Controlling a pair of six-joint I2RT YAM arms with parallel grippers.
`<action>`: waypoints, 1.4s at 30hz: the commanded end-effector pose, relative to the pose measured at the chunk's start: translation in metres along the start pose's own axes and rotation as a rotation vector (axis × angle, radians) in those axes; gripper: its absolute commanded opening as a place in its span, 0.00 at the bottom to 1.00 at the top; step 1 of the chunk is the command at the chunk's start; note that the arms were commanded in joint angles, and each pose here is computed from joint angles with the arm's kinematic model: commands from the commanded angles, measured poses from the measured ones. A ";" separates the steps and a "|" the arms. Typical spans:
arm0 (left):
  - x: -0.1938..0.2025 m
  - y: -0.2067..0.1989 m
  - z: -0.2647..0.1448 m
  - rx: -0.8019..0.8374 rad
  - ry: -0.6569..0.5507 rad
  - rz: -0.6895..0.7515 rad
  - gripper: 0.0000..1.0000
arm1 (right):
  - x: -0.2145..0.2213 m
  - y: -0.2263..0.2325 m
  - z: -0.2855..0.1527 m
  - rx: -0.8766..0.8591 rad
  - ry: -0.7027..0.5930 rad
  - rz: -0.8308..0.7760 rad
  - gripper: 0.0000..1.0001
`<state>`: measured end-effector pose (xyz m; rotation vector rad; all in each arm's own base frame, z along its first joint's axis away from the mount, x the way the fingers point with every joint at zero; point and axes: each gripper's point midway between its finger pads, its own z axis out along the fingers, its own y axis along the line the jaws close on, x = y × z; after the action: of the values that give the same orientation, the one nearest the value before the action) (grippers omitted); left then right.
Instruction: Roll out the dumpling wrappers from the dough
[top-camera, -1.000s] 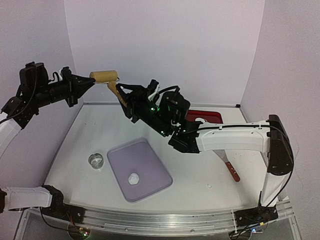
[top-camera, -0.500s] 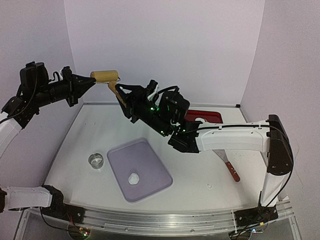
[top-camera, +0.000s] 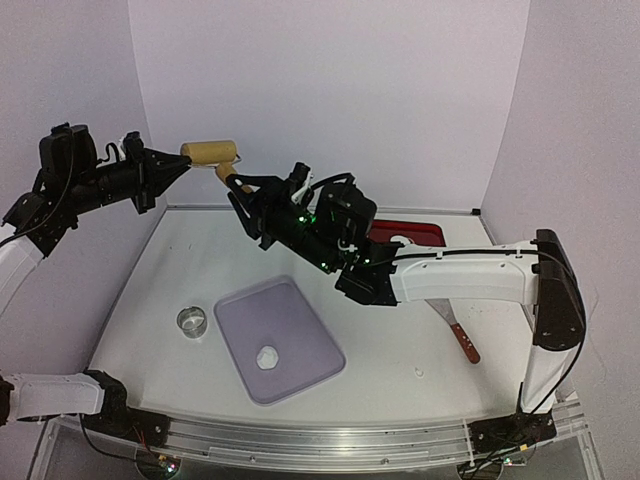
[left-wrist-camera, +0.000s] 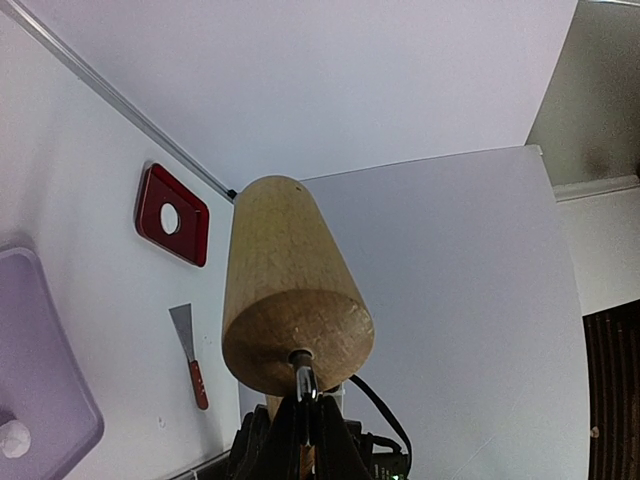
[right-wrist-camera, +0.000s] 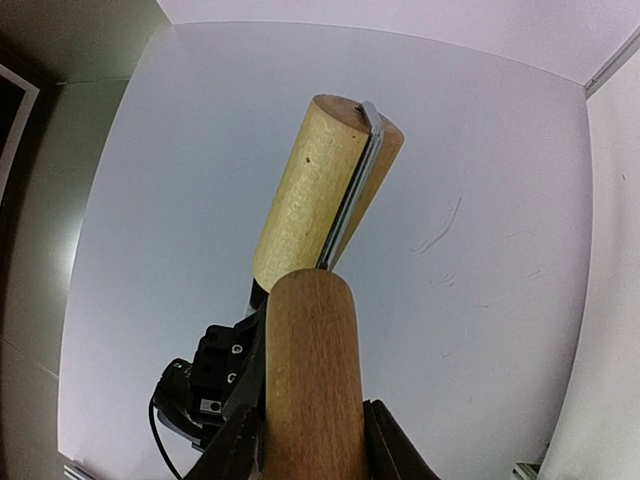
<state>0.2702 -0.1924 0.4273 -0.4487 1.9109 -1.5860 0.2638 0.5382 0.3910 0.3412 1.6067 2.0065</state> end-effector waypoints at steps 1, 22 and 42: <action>0.009 -0.030 -0.010 0.079 0.041 0.074 0.00 | 0.000 0.032 0.001 -0.092 0.012 0.016 0.33; 0.009 -0.027 -0.012 0.051 0.037 0.080 0.00 | -0.003 0.038 -0.007 -0.095 0.008 -0.007 0.45; 0.010 -0.022 -0.012 0.040 0.039 0.073 0.00 | -0.003 0.043 -0.012 -0.106 0.013 -0.015 0.31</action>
<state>0.2661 -0.1915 0.4210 -0.4455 1.9632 -1.5536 0.2589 0.5411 0.3802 0.2962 1.6445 1.9916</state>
